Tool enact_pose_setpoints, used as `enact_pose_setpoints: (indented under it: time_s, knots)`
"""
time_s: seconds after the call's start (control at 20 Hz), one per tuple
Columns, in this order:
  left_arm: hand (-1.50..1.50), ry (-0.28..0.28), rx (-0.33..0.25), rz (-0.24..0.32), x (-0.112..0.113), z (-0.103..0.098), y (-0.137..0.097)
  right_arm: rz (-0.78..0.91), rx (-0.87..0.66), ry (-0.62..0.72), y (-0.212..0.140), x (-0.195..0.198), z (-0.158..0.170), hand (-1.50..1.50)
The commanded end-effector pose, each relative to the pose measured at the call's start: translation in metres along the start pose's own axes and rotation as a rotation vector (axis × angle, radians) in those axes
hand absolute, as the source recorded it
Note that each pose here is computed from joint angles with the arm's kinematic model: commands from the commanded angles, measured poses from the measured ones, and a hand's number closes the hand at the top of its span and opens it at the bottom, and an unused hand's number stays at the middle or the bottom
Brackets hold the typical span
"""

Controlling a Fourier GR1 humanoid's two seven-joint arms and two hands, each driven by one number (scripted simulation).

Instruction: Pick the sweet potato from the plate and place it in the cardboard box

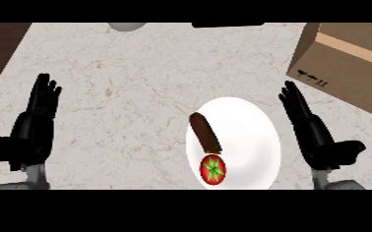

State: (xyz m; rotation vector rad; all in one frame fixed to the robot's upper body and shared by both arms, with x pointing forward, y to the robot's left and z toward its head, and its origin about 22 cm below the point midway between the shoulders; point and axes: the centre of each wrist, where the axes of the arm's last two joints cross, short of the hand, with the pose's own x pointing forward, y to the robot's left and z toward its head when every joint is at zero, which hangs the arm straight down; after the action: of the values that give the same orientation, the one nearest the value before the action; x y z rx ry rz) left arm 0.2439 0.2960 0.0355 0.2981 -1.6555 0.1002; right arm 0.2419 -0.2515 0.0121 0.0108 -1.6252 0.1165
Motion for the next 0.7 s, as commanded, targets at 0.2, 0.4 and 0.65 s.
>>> enact_pose_setpoints:
  time_s: [0.2, 0.4, 0.65]
  knots:
    - [0.0, 0.169, 0.023, -0.096, -0.035, -0.004, -0.005, 0.283, 0.014, -0.409, 0.052, 0.071, -0.024, 1.5]
    - [0.0, 0.277, 0.029, -0.054, -0.046, 0.009, -0.007, 0.656, -0.218, -0.306, 0.015, 0.036, -0.005, 1.5]
    - [0.0, 0.294, 0.017, -0.078, -0.065, 0.015, -0.019, 0.791, -0.251, -0.447, 0.054, 0.04, 0.032, -1.5]
